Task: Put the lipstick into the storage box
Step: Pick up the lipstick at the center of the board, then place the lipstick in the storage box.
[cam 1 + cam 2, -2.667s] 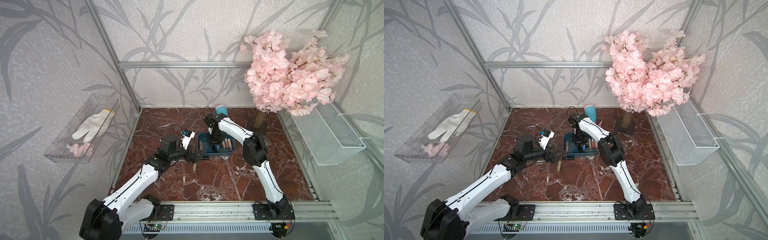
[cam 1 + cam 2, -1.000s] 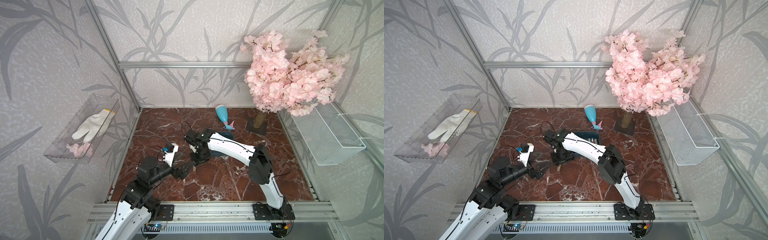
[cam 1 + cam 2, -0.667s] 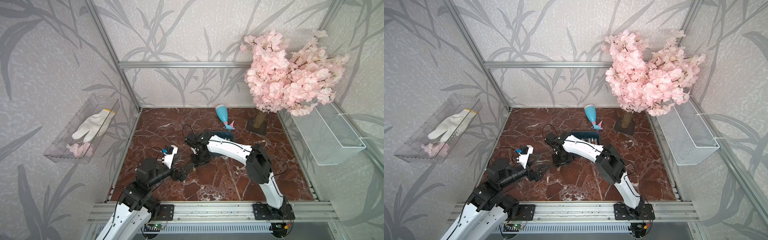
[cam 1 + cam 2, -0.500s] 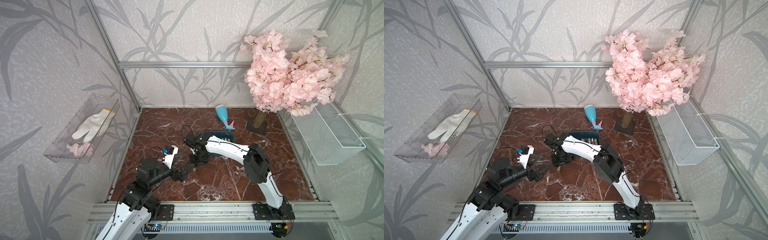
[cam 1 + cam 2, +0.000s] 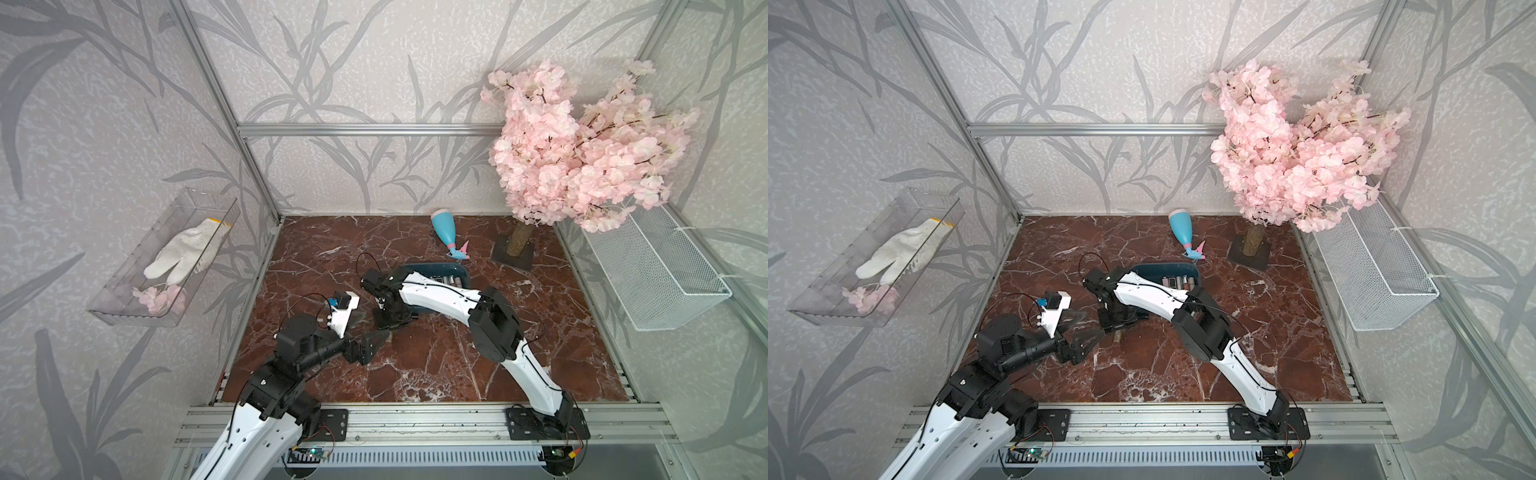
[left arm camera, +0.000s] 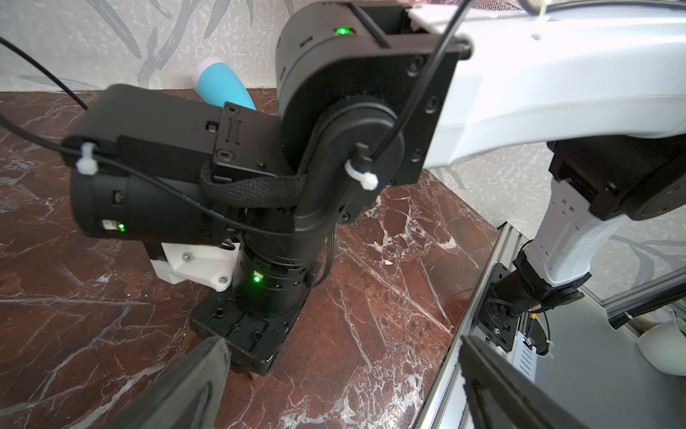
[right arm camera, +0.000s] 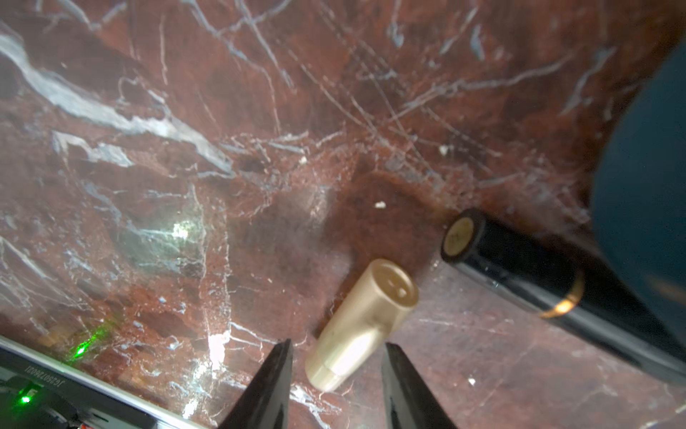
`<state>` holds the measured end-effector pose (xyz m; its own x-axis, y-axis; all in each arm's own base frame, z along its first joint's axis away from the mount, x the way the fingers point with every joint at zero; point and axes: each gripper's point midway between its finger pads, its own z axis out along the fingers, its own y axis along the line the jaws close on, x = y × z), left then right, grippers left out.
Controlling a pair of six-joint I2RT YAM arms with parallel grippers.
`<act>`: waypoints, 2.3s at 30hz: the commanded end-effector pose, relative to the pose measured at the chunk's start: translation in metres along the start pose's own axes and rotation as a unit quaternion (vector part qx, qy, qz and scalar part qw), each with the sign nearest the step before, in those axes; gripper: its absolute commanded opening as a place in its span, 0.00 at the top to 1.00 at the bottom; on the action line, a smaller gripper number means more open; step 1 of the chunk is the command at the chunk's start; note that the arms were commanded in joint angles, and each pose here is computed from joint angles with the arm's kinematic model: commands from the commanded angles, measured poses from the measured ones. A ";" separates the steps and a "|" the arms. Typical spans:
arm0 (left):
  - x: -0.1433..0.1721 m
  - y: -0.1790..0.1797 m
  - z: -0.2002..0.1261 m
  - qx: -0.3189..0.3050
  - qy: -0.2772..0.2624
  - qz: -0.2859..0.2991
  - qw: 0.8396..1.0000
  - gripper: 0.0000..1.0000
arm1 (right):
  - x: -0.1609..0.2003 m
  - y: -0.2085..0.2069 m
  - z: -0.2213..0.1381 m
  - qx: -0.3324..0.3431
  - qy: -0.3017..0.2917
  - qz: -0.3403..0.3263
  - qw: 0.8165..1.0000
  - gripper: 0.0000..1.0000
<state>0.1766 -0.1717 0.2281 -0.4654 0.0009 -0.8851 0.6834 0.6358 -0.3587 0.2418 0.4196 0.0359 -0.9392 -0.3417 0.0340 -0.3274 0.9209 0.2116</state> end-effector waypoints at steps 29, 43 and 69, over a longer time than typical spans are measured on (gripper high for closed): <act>-0.002 -0.005 -0.006 0.002 0.026 0.057 0.998 0.00 | -0.019 0.012 -0.044 0.004 -0.023 -0.034 0.999 0.82; -0.030 -0.005 0.005 -0.003 0.032 0.079 0.996 0.00 | -0.062 -0.018 -0.155 -0.041 -0.119 -0.003 0.992 0.81; 0.020 0.013 0.092 0.010 0.233 0.017 0.972 0.00 | -0.077 -0.162 -0.084 0.061 -0.036 0.045 0.996 0.82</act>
<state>0.2307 -0.2364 0.1833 -0.5997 0.3685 -0.7103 0.7408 0.5913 -0.3186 0.3737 0.2848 0.0955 -0.9727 -0.2297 -0.0335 -0.2321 0.9661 0.1131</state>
